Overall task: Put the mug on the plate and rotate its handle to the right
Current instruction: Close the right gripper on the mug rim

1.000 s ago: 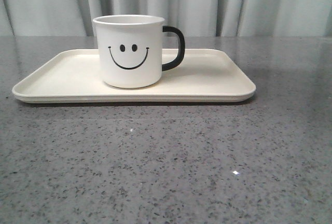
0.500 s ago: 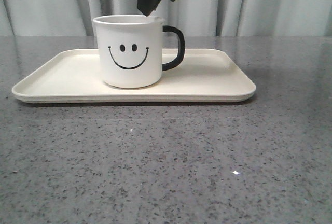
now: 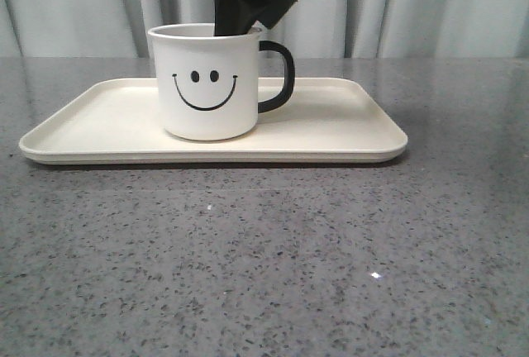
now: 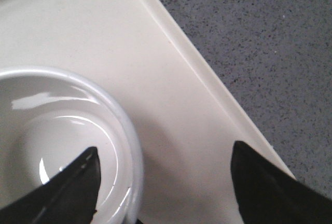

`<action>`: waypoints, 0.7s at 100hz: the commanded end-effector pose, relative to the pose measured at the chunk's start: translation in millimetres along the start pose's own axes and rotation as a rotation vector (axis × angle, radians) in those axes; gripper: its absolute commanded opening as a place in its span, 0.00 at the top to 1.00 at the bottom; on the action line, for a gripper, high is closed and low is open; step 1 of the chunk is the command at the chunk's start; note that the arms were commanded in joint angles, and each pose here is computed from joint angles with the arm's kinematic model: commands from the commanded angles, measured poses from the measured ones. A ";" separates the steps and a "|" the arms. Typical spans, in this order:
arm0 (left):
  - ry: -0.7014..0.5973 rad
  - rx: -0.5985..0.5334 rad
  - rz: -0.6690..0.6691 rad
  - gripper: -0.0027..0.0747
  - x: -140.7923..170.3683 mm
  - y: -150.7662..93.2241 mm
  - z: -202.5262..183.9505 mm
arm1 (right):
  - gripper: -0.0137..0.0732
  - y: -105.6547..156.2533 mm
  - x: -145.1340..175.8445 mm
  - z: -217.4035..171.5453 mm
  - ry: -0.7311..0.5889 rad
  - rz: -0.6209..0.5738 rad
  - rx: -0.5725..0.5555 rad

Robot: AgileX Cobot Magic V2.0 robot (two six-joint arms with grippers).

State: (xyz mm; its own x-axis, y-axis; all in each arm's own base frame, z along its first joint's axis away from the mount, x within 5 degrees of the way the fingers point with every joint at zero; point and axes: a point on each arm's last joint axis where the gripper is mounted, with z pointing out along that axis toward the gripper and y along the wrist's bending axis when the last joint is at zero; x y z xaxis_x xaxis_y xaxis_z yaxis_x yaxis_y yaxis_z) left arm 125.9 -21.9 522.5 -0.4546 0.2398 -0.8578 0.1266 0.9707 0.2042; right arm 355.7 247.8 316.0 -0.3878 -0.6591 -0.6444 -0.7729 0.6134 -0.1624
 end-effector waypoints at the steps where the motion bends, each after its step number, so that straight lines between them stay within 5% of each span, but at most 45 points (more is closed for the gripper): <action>1: -0.050 -0.005 -0.014 0.99 -4.1 3.1 -7.9 | 0.23 -3.9 -18.9 -29.9 -0.127 -0.008 0.042; 47: -0.050 -0.005 -0.014 0.99 -4.1 3.1 -7.9 | 0.24 -3.1 -15.9 -23.1 -0.099 -0.004 0.029; 59: -0.050 -0.005 -0.014 0.99 -4.1 3.1 -7.9 | 0.37 -2.2 -12.4 -16.7 -0.067 -0.003 0.015; 70: -0.050 -0.005 -0.014 0.99 -4.1 3.1 -7.9 | 0.61 -2.1 -12.4 -16.9 -0.067 -0.002 0.014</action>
State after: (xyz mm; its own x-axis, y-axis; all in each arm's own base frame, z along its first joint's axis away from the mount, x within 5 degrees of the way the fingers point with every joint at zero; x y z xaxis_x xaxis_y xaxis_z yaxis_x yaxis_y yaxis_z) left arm 125.9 -21.9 522.5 -0.4546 0.2398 -0.8578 0.1266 0.9707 0.2042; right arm 358.7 250.3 301.8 -0.4152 -0.6759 -0.6089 -0.7813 0.6078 -0.1419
